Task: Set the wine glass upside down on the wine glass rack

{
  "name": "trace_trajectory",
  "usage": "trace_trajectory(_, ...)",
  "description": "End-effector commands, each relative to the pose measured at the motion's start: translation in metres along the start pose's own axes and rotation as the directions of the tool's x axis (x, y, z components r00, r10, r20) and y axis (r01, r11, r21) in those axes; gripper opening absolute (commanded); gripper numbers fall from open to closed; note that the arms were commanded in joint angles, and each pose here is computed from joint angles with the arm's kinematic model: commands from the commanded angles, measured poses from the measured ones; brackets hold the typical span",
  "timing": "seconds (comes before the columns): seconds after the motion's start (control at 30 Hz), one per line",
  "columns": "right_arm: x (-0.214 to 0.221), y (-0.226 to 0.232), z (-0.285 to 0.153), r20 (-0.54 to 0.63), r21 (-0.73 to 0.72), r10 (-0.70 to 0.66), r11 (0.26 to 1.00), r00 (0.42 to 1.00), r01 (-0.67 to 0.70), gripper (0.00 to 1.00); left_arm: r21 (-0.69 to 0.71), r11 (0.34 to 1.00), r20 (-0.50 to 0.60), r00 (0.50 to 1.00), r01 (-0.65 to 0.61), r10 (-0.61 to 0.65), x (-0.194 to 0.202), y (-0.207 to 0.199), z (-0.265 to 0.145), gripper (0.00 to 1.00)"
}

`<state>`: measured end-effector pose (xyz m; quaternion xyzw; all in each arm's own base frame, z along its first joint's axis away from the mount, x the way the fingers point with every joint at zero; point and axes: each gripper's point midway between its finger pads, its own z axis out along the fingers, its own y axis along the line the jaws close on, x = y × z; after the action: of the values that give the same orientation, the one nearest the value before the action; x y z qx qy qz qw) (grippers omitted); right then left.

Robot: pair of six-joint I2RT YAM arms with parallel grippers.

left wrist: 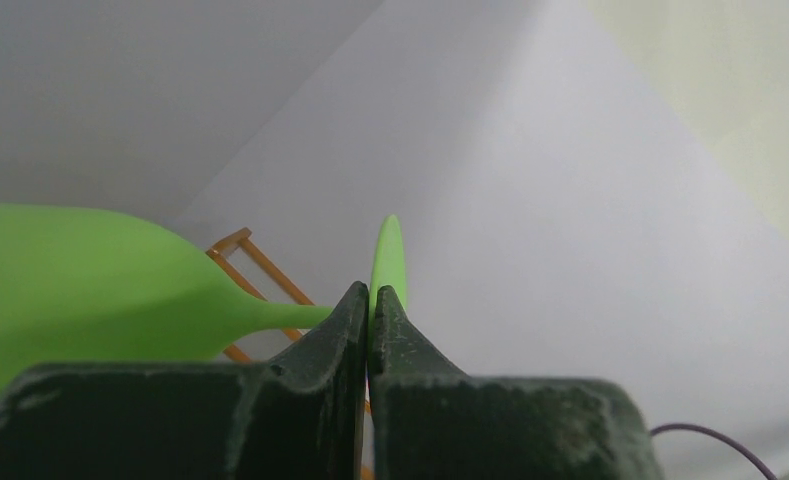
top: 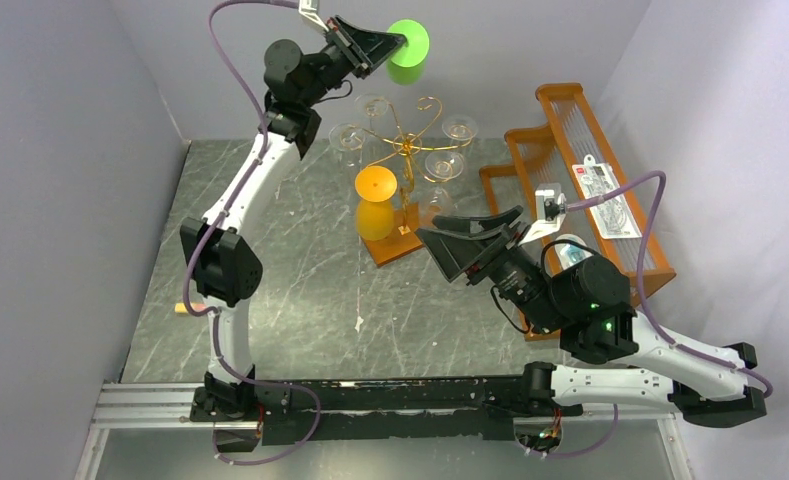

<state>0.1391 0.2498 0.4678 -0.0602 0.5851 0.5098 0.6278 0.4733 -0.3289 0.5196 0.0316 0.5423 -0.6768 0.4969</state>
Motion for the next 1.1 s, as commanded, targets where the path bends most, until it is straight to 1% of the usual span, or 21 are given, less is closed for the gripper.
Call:
trace_trajectory(0.0,-0.001,-0.006,-0.004,0.000,0.027,0.008,1.000,1.000,-0.008,0.58,-0.043,0.999,0.087,0.996,-0.017,0.021,-0.005,0.005,0.008,0.05)
trace_trajectory(0.13,-0.001,-0.007,-0.005,0.001,0.030,0.010,1.000,1.000,-0.010,0.58,-0.064,0.998,0.047,0.999,0.020,-0.017,0.014,0.021,0.018,0.05)
trace_trajectory(0.23,0.002,-0.008,-0.005,-0.001,0.031,0.014,0.999,1.000,-0.014,0.58,-0.106,0.993,0.055,0.998,0.043,-0.037,0.019,0.033,0.016,0.05)
trace_trajectory(0.33,0.003,-0.009,-0.006,-0.002,0.032,0.019,0.999,1.000,-0.019,0.58,-0.178,0.983,0.072,0.997,0.050,-0.038,0.026,0.045,0.014,0.05)
trace_trajectory(0.57,0.003,-0.010,-0.008,-0.002,0.033,0.025,0.999,1.000,-0.025,0.58,-0.258,0.965,0.076,0.997,0.044,-0.025,0.040,0.055,0.013,0.05)
trace_trajectory(0.77,0.003,-0.011,-0.009,0.002,0.037,0.032,0.999,0.999,-0.032,0.58,-0.236,0.963,0.080,0.990,0.131,-0.115,0.049,0.047,0.005,0.05)
trace_trajectory(1.0,0.004,-0.009,-0.008,0.001,0.027,0.036,0.999,0.999,-0.036,0.58,-0.252,0.958,0.108,0.987,0.139,-0.115,0.044,0.030,-0.004,0.05)
trace_trajectory(1.07,0.005,-0.009,-0.008,0.000,0.026,0.039,0.999,0.999,-0.039,0.58,-0.262,0.950,0.107,0.984,0.169,-0.146,0.046,0.031,-0.005,0.05)
